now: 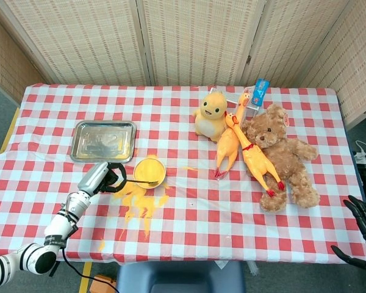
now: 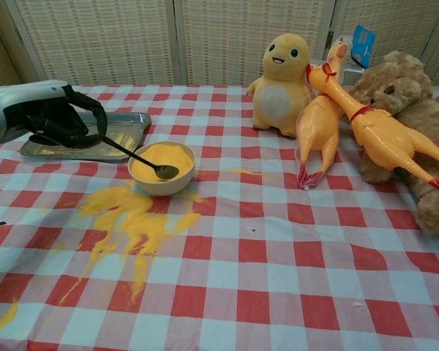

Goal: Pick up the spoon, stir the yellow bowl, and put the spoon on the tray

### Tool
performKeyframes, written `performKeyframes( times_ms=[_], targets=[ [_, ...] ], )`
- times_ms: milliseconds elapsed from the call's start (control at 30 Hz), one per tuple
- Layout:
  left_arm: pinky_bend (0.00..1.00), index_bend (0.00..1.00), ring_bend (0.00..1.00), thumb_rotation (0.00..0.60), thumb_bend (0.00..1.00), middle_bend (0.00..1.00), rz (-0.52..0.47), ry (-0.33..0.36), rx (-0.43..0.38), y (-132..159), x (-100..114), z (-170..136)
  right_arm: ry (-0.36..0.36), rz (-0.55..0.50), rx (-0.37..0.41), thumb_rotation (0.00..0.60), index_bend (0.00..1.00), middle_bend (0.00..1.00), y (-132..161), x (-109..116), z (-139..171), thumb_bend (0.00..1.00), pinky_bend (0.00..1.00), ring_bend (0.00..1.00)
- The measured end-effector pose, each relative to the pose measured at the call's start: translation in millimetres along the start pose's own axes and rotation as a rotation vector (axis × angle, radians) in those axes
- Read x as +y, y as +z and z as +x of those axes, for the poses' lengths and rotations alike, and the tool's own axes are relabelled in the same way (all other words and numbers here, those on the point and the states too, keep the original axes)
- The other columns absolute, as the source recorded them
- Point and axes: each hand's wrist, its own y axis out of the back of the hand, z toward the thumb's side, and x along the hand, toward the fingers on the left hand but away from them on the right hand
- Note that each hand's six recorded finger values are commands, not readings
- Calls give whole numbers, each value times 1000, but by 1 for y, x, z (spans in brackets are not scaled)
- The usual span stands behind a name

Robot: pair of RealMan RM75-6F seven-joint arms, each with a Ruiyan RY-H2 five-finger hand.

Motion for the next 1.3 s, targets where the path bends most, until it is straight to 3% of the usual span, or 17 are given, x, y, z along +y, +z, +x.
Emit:
performKeyframes(
  times_ms=[433, 700, 1033, 1300],
  targets=[
    [1000, 852, 1000, 600, 753, 1000, 98, 18, 53, -17, 4, 13, -3, 3, -5, 600, 0, 0, -1, 0, 0, 91, 0, 0],
    [1000, 852, 1000, 600, 752, 1000, 166, 106, 71, -26, 10, 28, -6, 3, -11, 600, 0, 0, -2, 2, 0, 91, 0, 0],
    [1000, 853, 1000, 600, 751, 1000, 167, 175, 51, -23, 21, 36, -6, 3, -12, 600, 0, 0, -3, 2, 0, 91, 0, 0],
    [1000, 853, 1000, 600, 753, 1000, 125, 151, 32, -17, 20, 29, -4, 3, -12, 600, 0, 0, -2, 1, 0, 91, 0, 0]
  ],
)
